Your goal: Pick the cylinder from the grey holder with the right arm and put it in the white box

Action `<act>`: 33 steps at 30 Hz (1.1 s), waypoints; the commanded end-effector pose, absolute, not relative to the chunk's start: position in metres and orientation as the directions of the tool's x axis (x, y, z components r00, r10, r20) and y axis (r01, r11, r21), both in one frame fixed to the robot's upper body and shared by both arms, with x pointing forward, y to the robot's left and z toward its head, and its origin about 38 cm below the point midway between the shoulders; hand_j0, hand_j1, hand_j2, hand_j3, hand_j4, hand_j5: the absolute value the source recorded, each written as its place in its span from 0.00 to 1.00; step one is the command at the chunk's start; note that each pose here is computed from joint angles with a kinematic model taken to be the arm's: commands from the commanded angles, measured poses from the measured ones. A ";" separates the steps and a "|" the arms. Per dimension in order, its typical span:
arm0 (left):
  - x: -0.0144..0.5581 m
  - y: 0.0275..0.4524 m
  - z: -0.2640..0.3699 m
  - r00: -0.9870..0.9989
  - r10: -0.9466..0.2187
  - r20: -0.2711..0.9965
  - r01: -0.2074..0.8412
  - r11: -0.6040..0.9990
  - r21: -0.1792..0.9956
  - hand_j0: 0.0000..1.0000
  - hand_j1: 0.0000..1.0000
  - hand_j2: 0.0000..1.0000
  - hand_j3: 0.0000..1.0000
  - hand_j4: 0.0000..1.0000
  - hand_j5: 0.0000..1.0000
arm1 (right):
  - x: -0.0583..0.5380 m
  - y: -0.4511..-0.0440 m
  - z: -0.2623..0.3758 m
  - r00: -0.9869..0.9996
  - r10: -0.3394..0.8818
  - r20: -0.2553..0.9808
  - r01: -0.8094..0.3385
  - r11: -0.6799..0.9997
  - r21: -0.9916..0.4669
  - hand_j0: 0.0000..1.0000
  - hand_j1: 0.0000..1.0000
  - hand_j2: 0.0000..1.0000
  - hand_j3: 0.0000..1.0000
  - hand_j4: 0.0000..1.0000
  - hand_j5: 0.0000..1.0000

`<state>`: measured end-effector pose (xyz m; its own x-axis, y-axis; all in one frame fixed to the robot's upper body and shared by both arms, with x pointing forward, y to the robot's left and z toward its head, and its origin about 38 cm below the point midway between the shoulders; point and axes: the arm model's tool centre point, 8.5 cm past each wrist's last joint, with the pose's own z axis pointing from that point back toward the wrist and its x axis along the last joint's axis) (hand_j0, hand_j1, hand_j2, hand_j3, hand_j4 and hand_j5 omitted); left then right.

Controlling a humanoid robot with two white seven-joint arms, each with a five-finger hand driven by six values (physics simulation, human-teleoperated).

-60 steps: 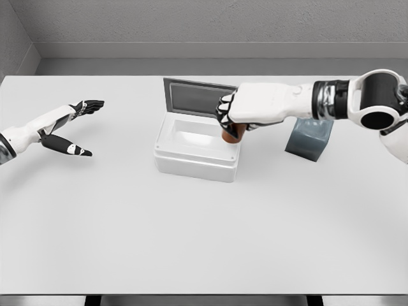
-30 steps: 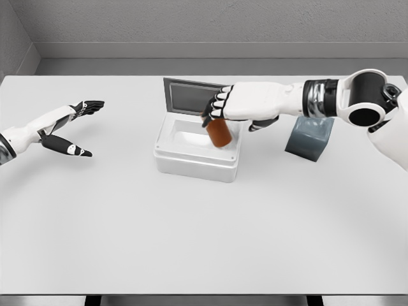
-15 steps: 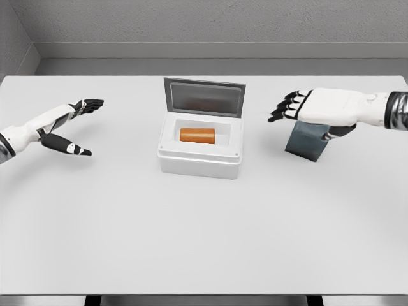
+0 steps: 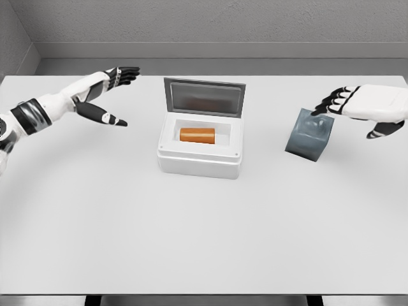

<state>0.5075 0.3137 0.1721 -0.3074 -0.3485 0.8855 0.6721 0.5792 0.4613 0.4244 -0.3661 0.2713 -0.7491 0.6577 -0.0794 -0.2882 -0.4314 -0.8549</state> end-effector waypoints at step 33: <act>0.506 0.242 0.196 -0.329 -0.143 0.934 0.755 0.554 0.351 1.00 1.00 1.00 1.00 1.00 1.00 | 0.424 -0.372 0.283 -0.737 0.669 -0.096 -0.273 -0.424 -0.863 1.00 1.00 1.00 1.00 1.00 1.00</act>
<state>0.5057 0.2413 0.1931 -0.3249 -0.1514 0.9335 0.7559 0.5516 0.3526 0.4237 -0.3723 0.2828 -0.7382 0.6672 -0.1001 -0.2707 -0.4289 -0.8618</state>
